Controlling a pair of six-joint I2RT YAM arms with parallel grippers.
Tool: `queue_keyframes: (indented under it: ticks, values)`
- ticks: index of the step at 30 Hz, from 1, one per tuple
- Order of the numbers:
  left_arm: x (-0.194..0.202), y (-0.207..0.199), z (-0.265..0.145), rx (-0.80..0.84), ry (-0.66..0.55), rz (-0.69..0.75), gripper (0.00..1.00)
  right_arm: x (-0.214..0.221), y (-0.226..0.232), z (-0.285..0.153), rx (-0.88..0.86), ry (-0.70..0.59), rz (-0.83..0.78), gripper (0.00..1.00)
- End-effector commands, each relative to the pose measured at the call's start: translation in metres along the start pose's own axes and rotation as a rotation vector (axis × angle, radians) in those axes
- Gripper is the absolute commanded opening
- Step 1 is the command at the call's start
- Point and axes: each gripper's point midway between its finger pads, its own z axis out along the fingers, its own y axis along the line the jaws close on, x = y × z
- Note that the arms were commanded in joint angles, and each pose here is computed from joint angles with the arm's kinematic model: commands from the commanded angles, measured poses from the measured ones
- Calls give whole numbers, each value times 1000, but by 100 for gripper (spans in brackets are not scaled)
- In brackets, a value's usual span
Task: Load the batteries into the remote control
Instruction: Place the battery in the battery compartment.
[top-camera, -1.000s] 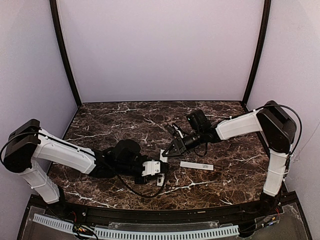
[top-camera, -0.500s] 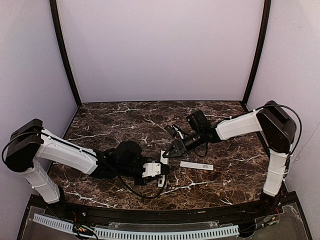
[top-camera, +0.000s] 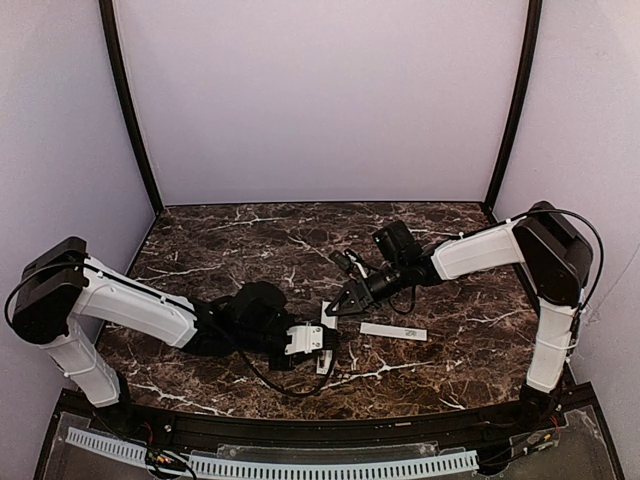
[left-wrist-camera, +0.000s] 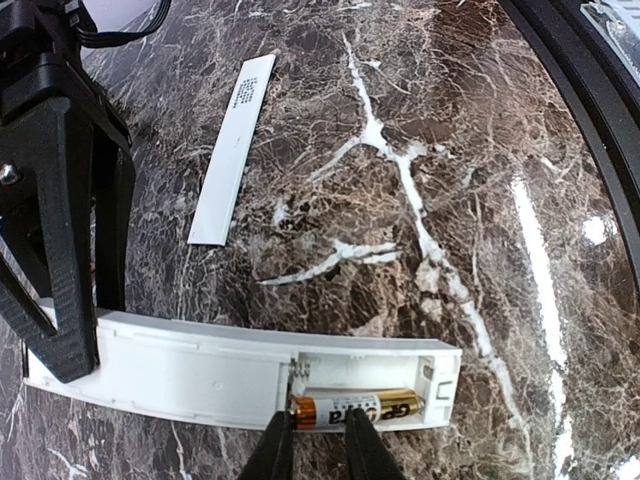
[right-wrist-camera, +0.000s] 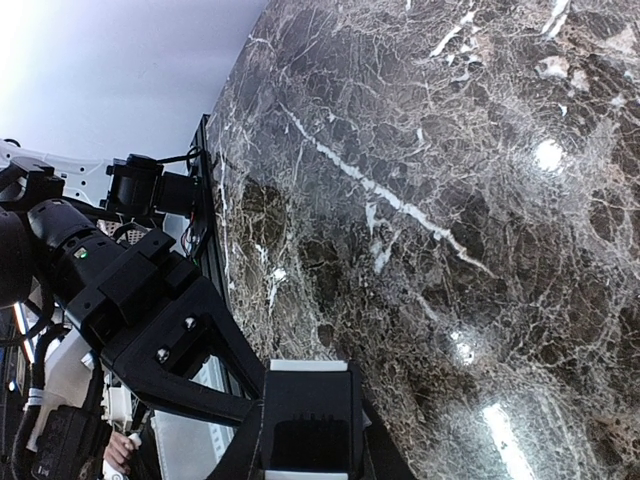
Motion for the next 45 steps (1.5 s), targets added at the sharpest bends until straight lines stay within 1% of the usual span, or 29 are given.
queue_keyframes:
  ticks: [1,13,29,32,34,38,41,45]
  values:
    - [3,-1,3,21,48,2,18,-7,8,5,-19,-1,-34,0]
    - [15,-5,9,72,152,-21,12,-7,7,5,-12,1,-28,0]
    - [38,-11,16,93,314,-29,11,-7,5,6,-11,4,-9,0]
    - [37,-9,14,80,314,-37,13,-6,4,6,-9,4,-6,0]
    - [36,0,12,31,318,-41,15,-6,4,6,-8,5,-7,0]
    - [28,14,2,-50,285,-47,22,-4,3,6,-3,6,-7,0]
    - [26,20,-5,-91,274,-57,25,-4,3,6,-1,6,-11,0]
    - [18,33,-18,-161,217,-94,31,-5,2,5,4,3,-13,0]
